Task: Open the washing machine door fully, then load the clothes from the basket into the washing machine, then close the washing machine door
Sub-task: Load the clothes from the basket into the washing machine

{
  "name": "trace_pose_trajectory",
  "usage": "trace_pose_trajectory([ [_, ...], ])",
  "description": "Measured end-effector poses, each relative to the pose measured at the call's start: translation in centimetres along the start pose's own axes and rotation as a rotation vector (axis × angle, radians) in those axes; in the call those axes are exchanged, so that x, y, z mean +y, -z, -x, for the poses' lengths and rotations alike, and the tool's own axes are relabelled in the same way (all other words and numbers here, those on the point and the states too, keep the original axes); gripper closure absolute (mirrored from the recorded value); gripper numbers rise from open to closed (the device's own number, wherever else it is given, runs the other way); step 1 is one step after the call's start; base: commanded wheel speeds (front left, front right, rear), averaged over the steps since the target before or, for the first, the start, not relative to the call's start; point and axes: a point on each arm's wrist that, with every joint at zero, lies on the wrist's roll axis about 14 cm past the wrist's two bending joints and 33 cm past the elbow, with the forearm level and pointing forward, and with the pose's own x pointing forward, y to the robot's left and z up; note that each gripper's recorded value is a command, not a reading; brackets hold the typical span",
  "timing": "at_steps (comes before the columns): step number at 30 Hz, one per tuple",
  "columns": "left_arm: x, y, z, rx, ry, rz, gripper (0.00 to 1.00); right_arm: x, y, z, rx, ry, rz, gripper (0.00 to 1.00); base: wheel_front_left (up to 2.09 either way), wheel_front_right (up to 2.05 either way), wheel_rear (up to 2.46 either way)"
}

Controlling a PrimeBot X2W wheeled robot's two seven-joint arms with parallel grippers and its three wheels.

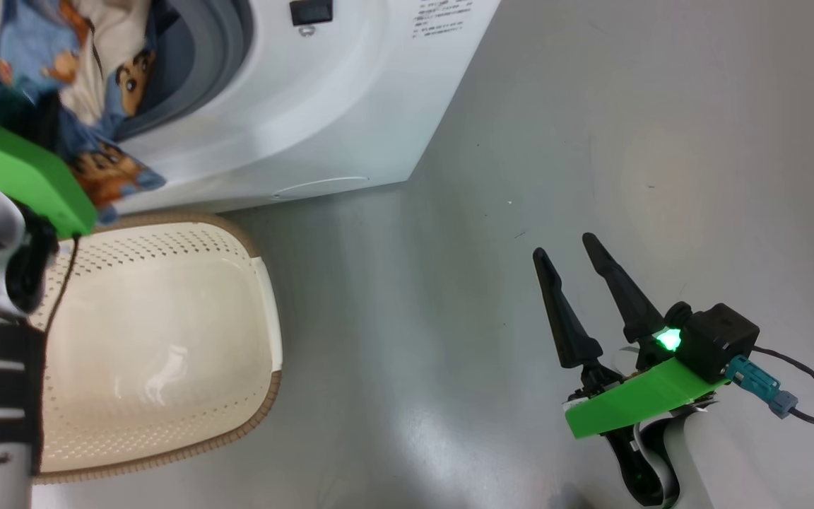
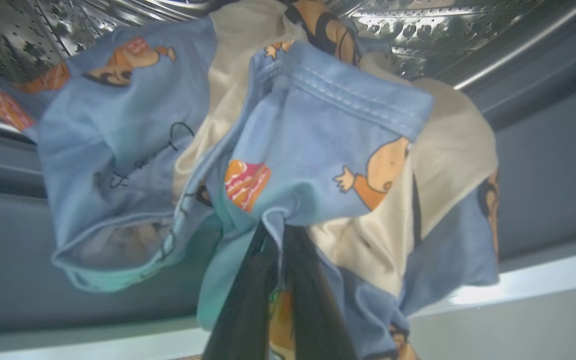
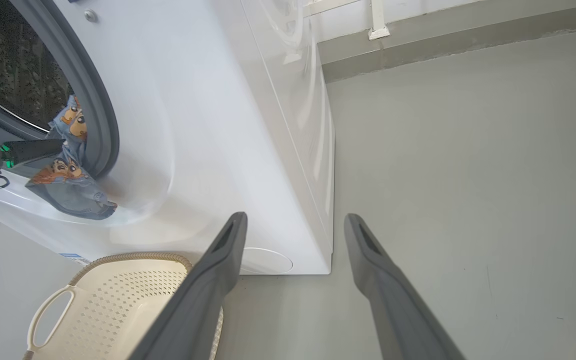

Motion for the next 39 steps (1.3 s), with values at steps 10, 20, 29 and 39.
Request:
trace_pose_trajectory([
  [10,1.5,-4.3,-0.4,-0.128,-0.063,-0.085,1.00,0.2,0.0,-0.1,0.000,-0.004,-0.005,0.00,0.00,0.00,0.00],
  [20,1.8,-8.9,-1.8,-0.273,-0.086,-0.104,1.00,-0.4,0.7,-0.1,0.015,0.012,-0.017,0.00,0.00,0.00,0.00],
  [29,3.1,-7.6,-4.1,-0.257,-0.116,-0.094,1.00,-1.2,1.6,-0.7,0.032,0.027,-0.023,0.00,0.00,0.00,0.00],
  [39,3.2,-8.5,-6.8,-0.326,-0.103,-0.100,1.00,-1.8,3.7,-1.5,0.075,0.036,-0.029,0.00,0.00,0.00,0.00],
])
